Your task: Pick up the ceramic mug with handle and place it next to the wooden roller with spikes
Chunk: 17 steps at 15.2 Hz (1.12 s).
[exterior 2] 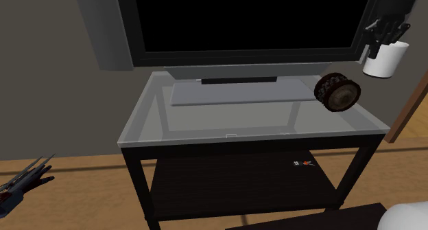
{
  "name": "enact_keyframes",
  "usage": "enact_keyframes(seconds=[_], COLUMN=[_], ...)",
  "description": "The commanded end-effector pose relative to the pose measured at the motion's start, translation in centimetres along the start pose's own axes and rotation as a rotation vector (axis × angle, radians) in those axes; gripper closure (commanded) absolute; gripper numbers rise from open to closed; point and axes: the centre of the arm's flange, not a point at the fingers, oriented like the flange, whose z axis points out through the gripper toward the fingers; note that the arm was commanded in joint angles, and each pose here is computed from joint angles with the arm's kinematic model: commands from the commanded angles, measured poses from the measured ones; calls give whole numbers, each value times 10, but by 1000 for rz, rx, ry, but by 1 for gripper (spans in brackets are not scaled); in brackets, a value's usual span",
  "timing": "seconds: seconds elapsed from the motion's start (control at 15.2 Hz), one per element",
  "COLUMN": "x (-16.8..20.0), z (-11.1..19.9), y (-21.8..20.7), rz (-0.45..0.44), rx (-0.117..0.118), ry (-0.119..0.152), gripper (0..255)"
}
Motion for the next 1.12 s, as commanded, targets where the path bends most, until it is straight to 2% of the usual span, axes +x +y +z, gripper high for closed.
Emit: enact_keyframes(seconds=[0.0,1.06], x=[0,1], z=[9,94], y=[4,-2], rz=[-1,-1], rx=[0,0], ry=[1,1], gripper=[255,255])
